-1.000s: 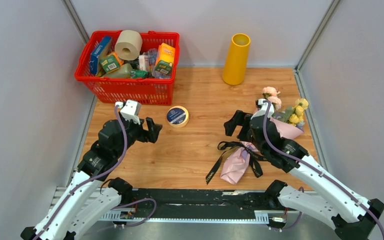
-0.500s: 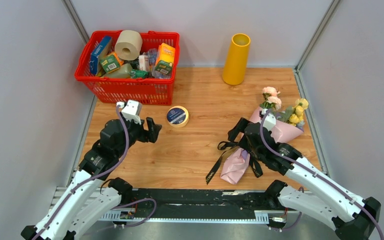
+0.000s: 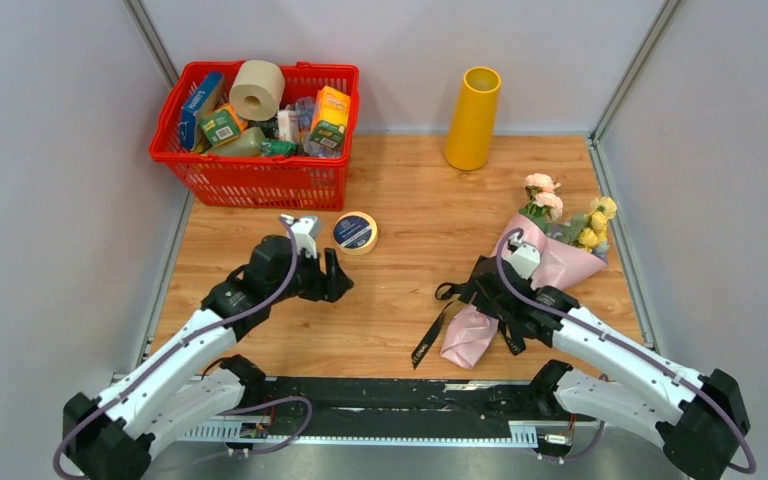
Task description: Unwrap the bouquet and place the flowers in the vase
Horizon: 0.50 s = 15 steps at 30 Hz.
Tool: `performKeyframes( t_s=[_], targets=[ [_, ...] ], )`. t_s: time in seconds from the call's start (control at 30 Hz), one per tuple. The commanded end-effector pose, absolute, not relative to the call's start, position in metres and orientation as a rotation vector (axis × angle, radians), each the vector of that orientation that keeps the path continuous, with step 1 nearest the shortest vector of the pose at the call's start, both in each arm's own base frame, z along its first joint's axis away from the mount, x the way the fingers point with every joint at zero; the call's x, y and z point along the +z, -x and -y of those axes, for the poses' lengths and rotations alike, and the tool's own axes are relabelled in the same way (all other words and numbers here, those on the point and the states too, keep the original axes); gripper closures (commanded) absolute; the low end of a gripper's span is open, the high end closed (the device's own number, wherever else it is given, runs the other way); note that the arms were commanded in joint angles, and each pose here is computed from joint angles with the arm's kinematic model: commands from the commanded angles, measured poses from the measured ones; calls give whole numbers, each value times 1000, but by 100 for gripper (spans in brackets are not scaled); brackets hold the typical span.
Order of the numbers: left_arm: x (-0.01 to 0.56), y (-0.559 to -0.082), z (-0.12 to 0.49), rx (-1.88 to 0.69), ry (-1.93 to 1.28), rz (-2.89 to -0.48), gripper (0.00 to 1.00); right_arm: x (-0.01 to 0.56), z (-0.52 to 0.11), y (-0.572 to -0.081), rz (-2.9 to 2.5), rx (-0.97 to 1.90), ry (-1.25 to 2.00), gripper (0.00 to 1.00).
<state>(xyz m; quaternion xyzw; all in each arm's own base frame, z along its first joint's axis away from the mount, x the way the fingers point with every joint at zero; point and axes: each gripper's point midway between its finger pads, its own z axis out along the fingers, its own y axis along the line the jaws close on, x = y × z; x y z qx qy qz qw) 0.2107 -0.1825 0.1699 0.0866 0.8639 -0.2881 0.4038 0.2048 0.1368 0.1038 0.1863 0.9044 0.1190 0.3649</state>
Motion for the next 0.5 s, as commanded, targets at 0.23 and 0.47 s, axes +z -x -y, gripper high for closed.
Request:
performKeyframes(
  t_s=[0.23, 0.47],
  targets=[
    [119, -197, 253, -905, -262, -2293, 27, 47, -129, -177, -2482, 205, -695, 33],
    [94, -197, 295, -947, -325, -2324, 28, 52, -127, -180, -2463, 227, -534, 42]
  ],
)
